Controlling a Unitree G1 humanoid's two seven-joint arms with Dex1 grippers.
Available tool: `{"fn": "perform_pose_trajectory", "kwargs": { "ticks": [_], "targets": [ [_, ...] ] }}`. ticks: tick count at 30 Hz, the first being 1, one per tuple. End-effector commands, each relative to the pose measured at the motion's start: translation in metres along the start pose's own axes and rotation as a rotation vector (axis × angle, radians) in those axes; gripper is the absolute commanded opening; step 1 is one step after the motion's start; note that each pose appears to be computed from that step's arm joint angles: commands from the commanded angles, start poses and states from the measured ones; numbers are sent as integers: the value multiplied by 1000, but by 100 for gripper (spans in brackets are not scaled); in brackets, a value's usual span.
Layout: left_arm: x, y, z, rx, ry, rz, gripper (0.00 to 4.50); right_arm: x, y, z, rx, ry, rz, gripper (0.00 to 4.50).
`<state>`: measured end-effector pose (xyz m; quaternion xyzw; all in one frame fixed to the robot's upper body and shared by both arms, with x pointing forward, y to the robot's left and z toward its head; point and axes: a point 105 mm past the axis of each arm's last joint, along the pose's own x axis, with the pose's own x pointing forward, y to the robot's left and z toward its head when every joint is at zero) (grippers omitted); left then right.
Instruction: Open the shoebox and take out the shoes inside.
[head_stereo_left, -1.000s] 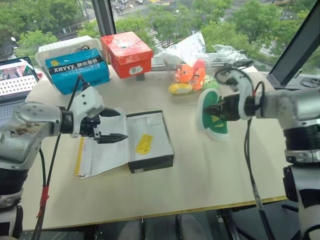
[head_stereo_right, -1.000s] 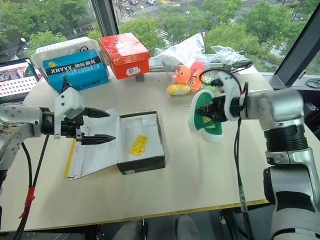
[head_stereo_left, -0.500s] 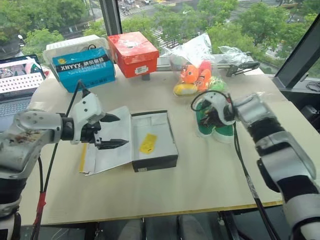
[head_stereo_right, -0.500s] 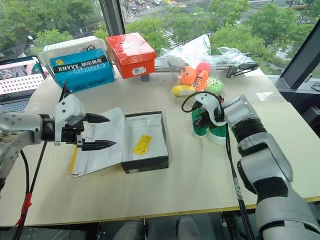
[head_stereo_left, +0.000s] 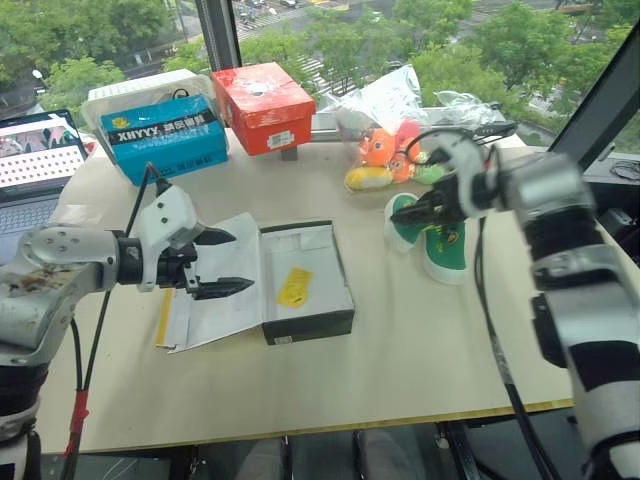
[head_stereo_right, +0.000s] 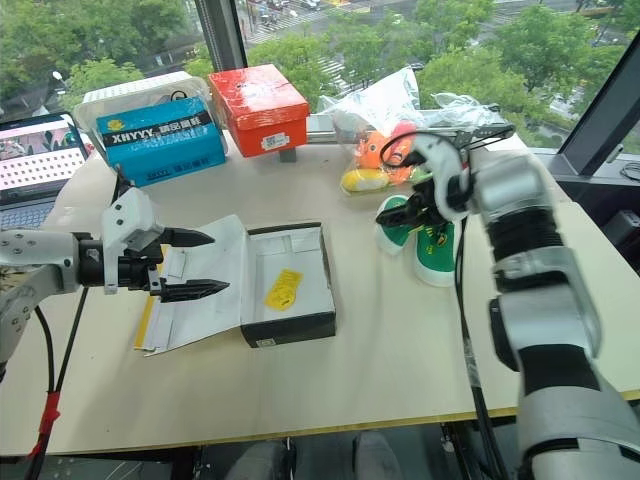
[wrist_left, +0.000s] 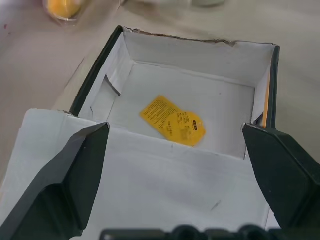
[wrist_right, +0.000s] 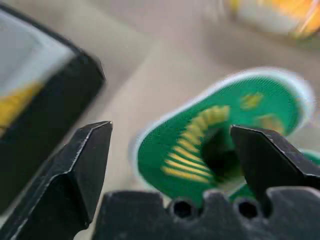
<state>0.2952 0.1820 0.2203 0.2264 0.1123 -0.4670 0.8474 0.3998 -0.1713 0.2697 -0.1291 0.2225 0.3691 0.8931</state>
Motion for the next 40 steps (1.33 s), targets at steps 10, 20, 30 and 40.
{"fn": "perform_pose_trajectory", "kwargs": {
  "ticks": [10, 20, 30, 40],
  "targets": [
    [-19, 47, 14, -98, -271, 344, 450, -45, 63, -9, -223, -356, -17, 445],
    [-48, 42, -49, -249, -321, 769, 450, -29, 36, -81, 96, -439, -365, 445],
    [-63, 4, -128, -307, -216, 1050, 450, -16, 59, -176, 119, -389, -655, 445],
    [-30, -34, -166, -350, -183, 1070, 450, -6, 79, -227, 37, -310, -678, 445]
  ]
}}
